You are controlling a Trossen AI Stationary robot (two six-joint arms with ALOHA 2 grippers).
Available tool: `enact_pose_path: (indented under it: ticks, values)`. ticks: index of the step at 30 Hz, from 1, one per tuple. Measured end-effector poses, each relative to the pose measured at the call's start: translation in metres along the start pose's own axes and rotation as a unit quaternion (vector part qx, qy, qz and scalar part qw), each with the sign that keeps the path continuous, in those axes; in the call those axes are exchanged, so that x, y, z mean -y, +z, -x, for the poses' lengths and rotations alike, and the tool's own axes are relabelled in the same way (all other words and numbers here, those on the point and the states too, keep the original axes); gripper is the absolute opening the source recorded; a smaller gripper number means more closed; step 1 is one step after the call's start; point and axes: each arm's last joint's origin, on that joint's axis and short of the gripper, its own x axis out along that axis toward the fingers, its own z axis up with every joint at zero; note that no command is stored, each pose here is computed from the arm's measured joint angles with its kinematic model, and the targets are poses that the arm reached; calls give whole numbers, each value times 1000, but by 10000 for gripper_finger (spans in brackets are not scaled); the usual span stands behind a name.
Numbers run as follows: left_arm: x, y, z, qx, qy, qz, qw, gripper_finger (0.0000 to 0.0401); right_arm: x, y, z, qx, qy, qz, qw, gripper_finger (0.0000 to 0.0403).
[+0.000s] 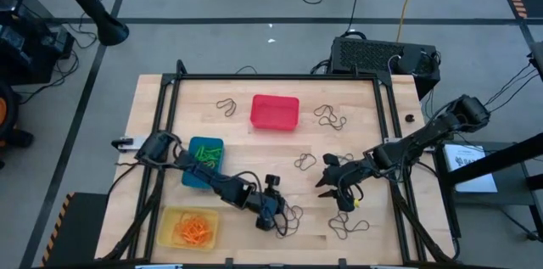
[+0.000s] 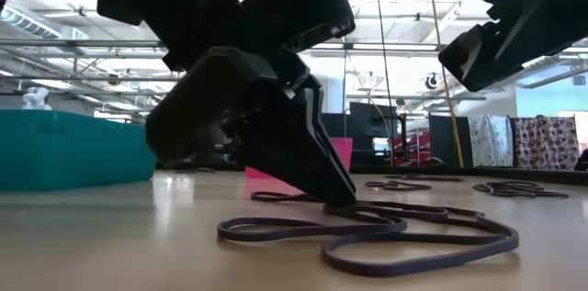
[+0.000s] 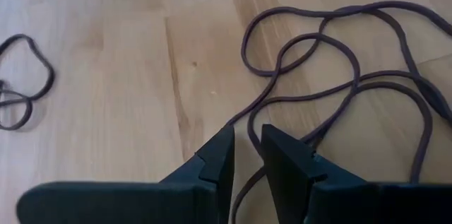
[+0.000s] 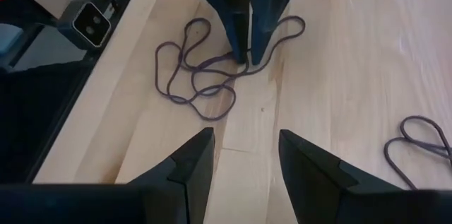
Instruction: Sort rubber bands into baskets
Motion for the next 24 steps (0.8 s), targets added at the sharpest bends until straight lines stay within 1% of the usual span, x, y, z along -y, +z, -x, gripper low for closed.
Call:
enact_pose_path:
  ticks: [4,7,10,13,16,20,24]
  values:
    - [-3,-1,-1,-7,1,-4,1000,82,0,-1,0,-6,-2,1,1000,153]
    - [-6,-3,-1,-19,-12,-2,1000,82,1,-3,0,-10,-4,1,1000,153]
    - [-9,1,4,-11,-1,-17,1000,82,2,-8,-1,-16,-6,0,1000,153]
    - [-16,13,15,19,10,-15,1000,82,5,-16,-2,-26,-11,-9,1000,153]
    - [-22,23,29,36,9,-5,999,82,9,-24,-4,-32,-34,-36,998,153]
    - [-20,16,31,-1,-33,13,999,82,14,-36,-5,-43,-47,-66,996,153]
    - [-19,10,27,-26,-37,32,998,82,16,-43,-6,-34,-43,-71,996,153]
